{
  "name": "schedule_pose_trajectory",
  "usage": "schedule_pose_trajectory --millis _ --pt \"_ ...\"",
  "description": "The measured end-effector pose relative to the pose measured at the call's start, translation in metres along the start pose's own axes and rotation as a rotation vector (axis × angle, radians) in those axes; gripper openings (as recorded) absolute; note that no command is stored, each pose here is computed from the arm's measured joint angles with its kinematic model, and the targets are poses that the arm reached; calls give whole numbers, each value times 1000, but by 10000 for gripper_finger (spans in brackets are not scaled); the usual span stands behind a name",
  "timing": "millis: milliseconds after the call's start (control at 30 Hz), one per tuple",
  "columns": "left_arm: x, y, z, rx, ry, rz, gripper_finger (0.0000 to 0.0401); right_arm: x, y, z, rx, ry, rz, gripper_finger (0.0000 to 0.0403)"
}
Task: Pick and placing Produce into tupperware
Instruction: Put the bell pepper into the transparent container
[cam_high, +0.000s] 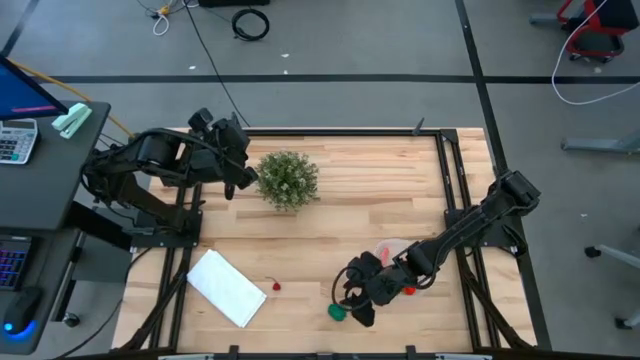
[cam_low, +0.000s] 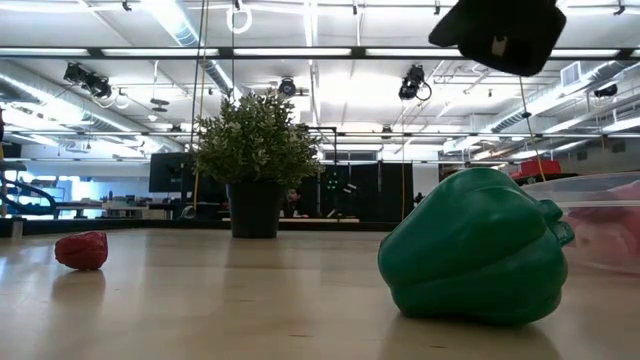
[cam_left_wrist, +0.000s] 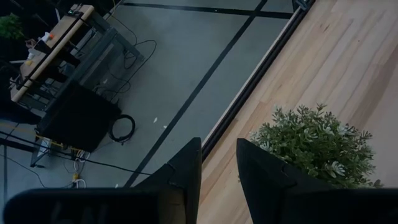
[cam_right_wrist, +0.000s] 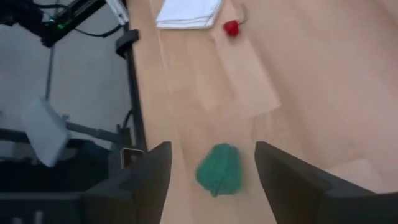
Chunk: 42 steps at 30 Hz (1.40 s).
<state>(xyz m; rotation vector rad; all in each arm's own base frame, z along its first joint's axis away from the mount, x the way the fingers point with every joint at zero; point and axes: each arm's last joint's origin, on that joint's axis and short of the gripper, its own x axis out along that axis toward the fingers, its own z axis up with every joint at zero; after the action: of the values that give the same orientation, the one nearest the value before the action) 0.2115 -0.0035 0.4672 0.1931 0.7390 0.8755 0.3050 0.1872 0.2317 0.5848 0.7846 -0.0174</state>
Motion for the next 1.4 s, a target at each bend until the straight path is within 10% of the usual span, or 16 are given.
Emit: schedule_pose_trajectory --millis 933,1400 --pt "1 -2 0 -52 22 -39 107 49 -4 -40 -173 114 -44 232" --pt "1 -2 -1 -49 26 -39 107 60 31 -2 -288 70 -31 232"
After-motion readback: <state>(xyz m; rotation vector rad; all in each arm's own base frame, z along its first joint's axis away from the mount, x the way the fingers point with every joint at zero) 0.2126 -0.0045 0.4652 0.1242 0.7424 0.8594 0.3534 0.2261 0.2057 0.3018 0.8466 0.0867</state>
